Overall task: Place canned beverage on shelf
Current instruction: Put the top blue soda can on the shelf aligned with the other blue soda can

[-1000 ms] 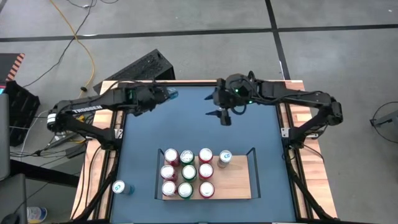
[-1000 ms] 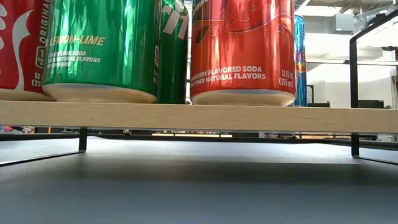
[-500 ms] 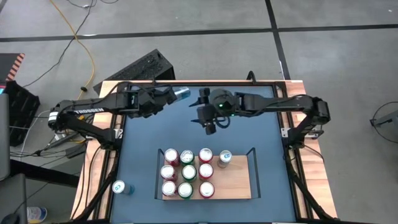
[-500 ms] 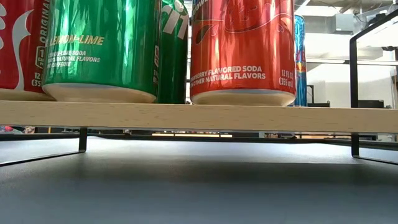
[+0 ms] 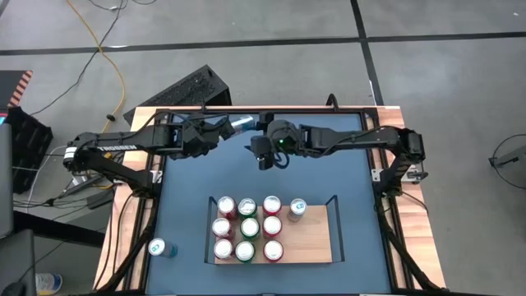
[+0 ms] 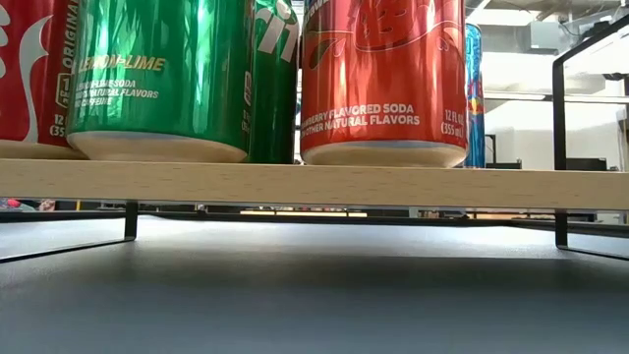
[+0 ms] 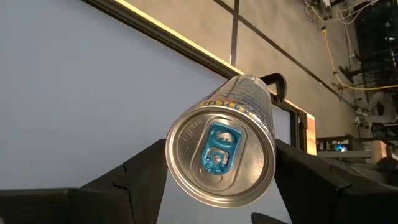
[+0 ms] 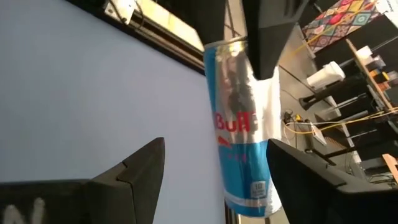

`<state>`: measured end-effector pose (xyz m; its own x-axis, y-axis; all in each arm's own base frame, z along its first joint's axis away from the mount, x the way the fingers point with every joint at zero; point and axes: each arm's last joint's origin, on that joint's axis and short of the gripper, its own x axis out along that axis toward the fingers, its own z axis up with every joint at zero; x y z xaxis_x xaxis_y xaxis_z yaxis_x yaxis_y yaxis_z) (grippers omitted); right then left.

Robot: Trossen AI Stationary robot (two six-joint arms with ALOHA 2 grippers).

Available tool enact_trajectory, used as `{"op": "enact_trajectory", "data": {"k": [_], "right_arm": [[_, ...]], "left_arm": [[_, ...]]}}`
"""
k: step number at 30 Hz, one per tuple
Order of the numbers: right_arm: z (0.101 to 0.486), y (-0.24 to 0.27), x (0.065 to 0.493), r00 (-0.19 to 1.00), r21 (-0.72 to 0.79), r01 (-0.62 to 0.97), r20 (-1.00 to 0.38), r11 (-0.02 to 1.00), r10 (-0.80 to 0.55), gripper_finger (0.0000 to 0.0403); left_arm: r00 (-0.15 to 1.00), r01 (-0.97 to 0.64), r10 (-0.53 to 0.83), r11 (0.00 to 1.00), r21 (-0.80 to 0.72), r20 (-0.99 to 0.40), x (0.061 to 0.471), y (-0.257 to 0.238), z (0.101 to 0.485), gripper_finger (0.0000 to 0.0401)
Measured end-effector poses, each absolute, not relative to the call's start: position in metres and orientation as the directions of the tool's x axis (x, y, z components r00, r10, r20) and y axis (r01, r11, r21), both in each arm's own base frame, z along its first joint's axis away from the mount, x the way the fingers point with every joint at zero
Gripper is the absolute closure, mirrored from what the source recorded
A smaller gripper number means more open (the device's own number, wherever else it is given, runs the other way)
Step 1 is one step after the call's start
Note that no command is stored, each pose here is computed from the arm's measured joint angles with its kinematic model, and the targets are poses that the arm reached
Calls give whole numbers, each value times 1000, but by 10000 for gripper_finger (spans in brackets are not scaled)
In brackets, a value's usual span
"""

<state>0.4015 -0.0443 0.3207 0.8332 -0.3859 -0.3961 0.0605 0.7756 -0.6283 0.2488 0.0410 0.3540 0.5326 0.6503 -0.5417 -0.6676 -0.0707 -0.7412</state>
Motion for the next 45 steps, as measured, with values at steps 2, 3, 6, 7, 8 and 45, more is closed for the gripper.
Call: {"op": "enact_trajectory", "data": {"k": [2,3,6,7,8,45], "right_arm": [[322,-45,402,840,-628,73,-381,775,-388,126],[323,-46,402,841,-629,82,-372,773,-392,126],[326,-49,403,852,-628,104,-343,771,-395,126],[327,-50,403,854,-628,109,-337,771,-396,126],[327,-50,403,854,-628,111,-336,770,-397,126],[322,-59,401,863,-587,33,-393,809,-319,131]], "left_arm": [[533,-666,651,-70,-742,-540,249,41,354,155],[533,-666,651,-70,-742,-540,249,41,354,155],[538,-665,650,-65,-744,-538,249,40,354,155],[540,-666,650,-59,-743,-535,250,40,355,155],[545,-664,649,-51,-746,-530,250,40,355,155],[639,-661,579,75,-747,-507,279,25,346,154]]}}
